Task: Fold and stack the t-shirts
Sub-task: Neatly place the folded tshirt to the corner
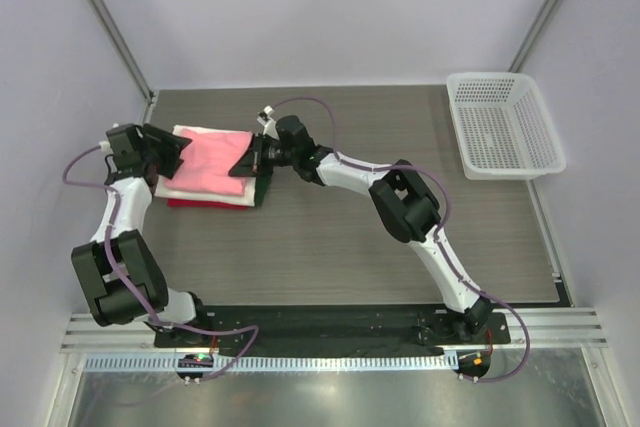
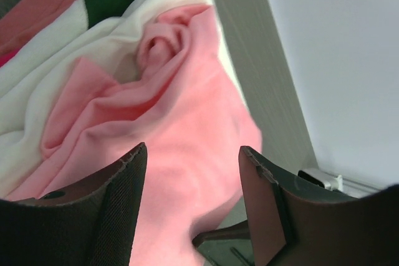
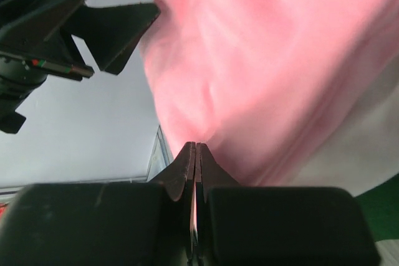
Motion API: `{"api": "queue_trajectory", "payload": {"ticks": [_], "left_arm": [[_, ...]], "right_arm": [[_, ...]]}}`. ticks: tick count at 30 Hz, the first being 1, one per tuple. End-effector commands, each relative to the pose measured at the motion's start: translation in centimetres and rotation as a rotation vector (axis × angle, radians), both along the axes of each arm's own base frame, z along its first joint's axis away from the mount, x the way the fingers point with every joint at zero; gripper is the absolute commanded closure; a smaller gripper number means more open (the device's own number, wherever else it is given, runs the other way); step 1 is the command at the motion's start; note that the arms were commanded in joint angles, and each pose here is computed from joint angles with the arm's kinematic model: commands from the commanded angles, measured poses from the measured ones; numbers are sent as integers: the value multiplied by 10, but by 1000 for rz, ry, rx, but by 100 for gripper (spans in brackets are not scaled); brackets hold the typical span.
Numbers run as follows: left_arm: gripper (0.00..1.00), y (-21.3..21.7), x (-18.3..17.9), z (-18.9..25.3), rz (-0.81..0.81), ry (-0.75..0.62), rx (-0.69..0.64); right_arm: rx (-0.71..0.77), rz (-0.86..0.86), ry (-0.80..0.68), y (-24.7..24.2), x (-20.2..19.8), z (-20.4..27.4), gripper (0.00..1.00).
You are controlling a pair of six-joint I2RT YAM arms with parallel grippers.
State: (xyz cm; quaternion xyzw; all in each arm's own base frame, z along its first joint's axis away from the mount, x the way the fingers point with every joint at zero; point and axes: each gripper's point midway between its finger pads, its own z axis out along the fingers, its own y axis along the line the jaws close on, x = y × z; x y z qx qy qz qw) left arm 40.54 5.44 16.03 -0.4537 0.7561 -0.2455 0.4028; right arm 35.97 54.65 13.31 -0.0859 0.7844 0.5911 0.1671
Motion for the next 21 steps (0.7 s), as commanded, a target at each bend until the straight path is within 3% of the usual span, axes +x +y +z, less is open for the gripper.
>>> {"api": "queue_trajectory", "payload": {"ticks": [1, 8, 16, 21], "left_arm": [[38, 5, 22, 53, -5, -140, 9], [39, 5, 45, 47, -8, -144, -28], [39, 14, 78, 1, -11, -98, -67], [40, 20, 94, -14, -22, -78, -79]], "right_arm": [[101, 58, -118, 2, -20, 76, 96], [177, 131, -104, 16, -42, 89, 95], [126, 108, 13, 19, -37, 20, 96], [95, 88, 40, 8, -33, 1, 97]]}}
